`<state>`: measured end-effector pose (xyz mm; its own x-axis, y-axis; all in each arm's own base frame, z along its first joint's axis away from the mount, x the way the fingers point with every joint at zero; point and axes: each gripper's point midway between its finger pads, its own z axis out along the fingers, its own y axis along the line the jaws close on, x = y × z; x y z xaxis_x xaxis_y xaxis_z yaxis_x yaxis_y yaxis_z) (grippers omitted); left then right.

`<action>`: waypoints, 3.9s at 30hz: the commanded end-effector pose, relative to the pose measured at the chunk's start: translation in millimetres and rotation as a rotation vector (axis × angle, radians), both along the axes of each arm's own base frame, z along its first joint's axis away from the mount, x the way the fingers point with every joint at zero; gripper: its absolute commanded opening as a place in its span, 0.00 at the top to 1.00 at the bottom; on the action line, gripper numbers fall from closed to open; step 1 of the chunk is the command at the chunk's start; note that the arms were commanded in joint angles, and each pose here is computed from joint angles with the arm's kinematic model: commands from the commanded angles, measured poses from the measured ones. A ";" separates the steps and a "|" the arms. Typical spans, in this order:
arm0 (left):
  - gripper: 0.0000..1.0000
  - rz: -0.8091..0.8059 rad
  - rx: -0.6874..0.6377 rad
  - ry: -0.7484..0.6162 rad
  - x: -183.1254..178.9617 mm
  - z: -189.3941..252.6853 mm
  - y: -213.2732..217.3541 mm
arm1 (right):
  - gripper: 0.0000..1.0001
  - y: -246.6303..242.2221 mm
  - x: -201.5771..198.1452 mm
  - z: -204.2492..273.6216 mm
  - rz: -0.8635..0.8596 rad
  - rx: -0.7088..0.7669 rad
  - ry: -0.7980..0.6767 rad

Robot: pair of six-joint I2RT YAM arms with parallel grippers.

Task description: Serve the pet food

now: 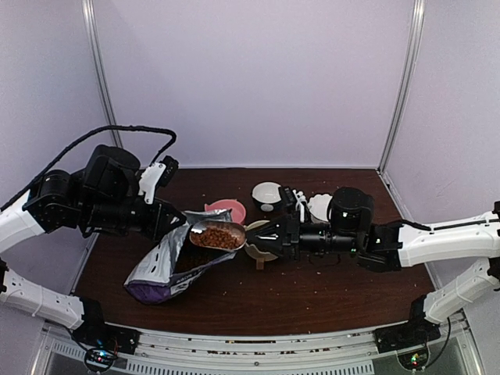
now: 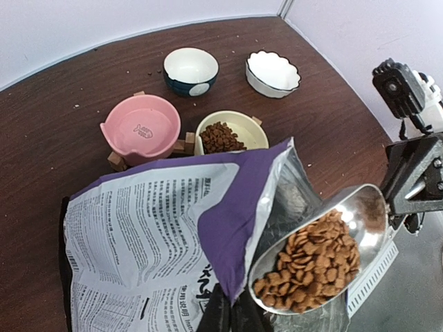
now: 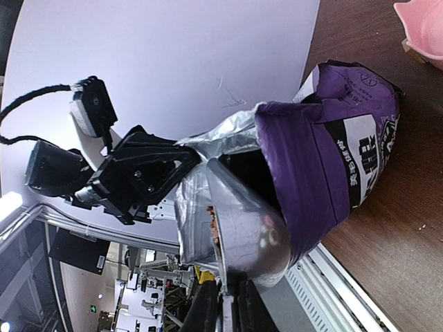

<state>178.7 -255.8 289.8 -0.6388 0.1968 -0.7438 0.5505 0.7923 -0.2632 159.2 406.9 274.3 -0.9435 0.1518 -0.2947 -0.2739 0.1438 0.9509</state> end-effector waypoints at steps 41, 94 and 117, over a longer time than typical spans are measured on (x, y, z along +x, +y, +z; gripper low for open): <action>1.00 0.231 -0.119 -0.080 45.1 16.2 39.8 | 1.00 -141.7 102.4 -83.5 -0.487 -0.174 0.018; 1.00 0.213 -0.110 -0.056 42.8 4.9 36.4 | 1.00 -145.0 128.2 -92.4 -0.429 -0.651 -0.119; 1.00 0.153 -0.144 -0.067 38.5 10.8 27.0 | 1.00 -134.9 122.0 -37.2 -0.319 -0.830 -0.448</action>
<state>215.5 -226.2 297.2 -0.6221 -0.0042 -0.7829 0.4217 0.8407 -0.3396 283.1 279.1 196.1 -0.7498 -0.0556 -0.6594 -0.3741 0.8575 0.3531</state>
